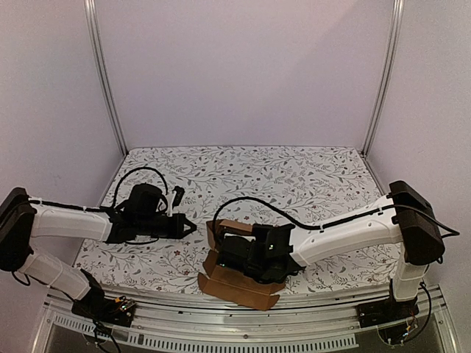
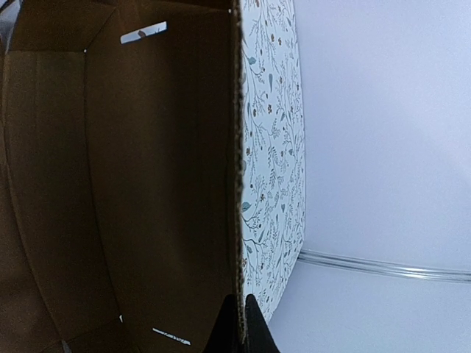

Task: Fold the paper box

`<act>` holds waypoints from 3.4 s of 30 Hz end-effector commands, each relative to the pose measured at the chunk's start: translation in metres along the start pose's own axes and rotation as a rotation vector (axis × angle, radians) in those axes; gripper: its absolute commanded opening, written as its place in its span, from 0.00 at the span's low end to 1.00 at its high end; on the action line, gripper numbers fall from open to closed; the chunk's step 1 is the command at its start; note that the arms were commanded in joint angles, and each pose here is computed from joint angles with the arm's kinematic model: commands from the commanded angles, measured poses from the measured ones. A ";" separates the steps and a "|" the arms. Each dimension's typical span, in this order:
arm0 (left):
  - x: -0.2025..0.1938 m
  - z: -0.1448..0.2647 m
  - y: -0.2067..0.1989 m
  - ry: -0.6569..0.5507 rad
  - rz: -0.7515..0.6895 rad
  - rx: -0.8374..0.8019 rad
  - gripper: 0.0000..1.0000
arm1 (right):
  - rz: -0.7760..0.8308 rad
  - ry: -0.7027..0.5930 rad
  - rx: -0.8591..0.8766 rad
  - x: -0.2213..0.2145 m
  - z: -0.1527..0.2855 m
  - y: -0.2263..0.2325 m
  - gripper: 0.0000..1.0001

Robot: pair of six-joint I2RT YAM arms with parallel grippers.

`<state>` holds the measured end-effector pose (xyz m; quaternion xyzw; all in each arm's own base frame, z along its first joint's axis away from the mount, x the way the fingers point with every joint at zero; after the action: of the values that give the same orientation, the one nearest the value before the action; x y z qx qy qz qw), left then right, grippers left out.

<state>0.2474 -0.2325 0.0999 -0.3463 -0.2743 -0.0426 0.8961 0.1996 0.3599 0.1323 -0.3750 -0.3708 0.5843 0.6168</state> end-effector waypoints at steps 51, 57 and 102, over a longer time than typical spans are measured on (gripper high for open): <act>-0.052 -0.040 -0.029 0.163 -0.018 -0.121 0.00 | -0.044 0.001 0.002 0.000 0.002 0.002 0.00; -0.054 -0.036 -0.031 0.176 -0.047 -0.128 0.00 | -0.046 0.003 0.006 -0.002 0.002 0.002 0.00; -0.028 -0.032 -0.027 0.147 -0.265 0.027 0.38 | -0.058 0.011 0.017 -0.004 0.003 0.004 0.00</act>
<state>0.2322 -0.2712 0.0820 -0.2928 -0.2499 -0.1654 0.9080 0.1977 0.3525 0.1297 -0.3725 -0.3664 0.5709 0.6333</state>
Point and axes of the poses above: each gripper's point midway between its finger pads, its own z axis back along the fingers, its own y axis along the line the jaws close on, x = y × z, the point moved 3 cm from there along z, back along the fingers, and after that the axes turned 7 degrees about z, right-handed, at the moved point
